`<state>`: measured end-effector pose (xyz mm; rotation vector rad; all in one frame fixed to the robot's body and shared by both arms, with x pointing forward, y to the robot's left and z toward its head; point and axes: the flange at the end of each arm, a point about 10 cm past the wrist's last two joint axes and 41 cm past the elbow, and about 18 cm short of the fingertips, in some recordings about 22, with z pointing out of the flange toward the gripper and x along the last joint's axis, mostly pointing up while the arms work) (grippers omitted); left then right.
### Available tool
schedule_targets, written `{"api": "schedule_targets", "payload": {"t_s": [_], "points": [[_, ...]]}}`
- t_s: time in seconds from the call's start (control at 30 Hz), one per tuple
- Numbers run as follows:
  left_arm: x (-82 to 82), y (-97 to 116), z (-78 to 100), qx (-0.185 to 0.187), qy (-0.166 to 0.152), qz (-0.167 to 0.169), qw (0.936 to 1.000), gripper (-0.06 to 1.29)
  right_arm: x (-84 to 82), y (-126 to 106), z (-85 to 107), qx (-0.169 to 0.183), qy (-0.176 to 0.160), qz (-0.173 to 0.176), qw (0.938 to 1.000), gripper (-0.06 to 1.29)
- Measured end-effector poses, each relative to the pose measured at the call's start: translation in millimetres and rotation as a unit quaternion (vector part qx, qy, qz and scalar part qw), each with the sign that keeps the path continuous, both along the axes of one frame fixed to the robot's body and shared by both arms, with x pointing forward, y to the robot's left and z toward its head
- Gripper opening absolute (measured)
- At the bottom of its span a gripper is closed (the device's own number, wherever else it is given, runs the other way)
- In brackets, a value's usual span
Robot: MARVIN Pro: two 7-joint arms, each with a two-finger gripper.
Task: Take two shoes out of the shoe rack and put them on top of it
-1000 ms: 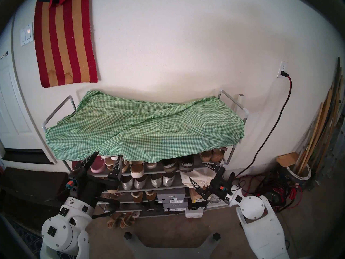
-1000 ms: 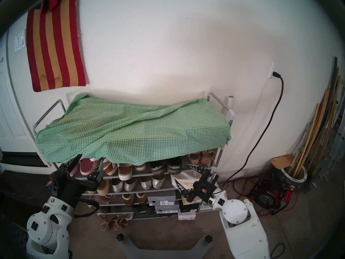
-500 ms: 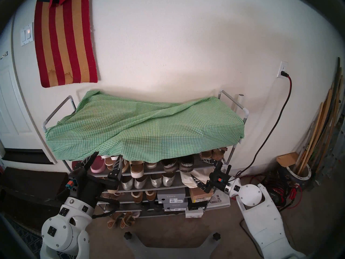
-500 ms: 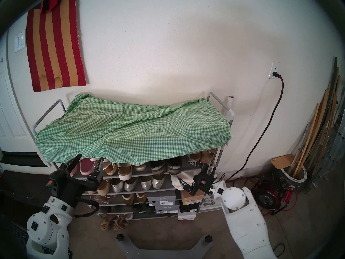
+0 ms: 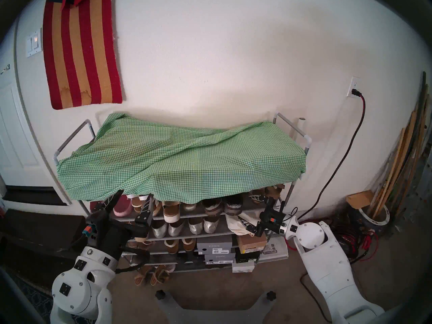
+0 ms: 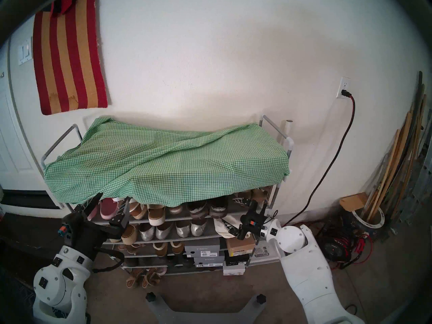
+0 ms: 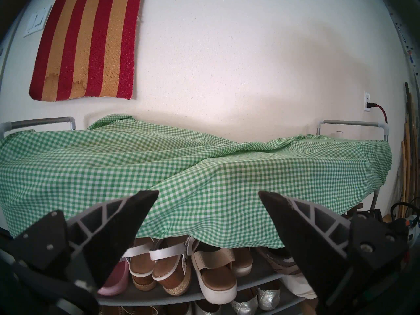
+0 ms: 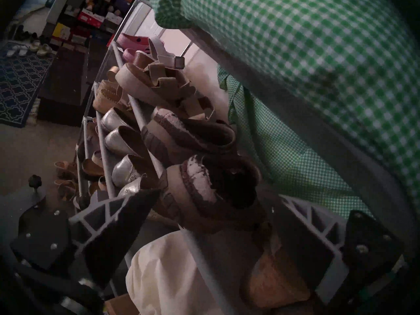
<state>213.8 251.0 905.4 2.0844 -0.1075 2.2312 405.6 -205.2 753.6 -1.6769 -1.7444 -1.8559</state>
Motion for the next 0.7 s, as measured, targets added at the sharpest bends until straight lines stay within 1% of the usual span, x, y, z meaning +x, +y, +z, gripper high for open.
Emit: {"api": "schedule_targets", "payload": {"t_s": [0.3,0.53,0.7], "points": [[0.0,0.0,0.0,0.0,0.0,0.0,1.0,1.26,6.9,14.7,-7.2,-0.006,0.005,0.022,0.9997,1.22],[0.0,0.0,0.0,0.0,0.0,0.0,1.0,1.26,16.1,18.8,-14.2,-0.012,0.013,0.022,0.9996,1.22],[0.0,0.0,0.0,0.0,0.0,0.0,1.0,1.26,21.9,21.4,-15.8,-0.019,0.018,0.022,0.9994,1.22]]}}
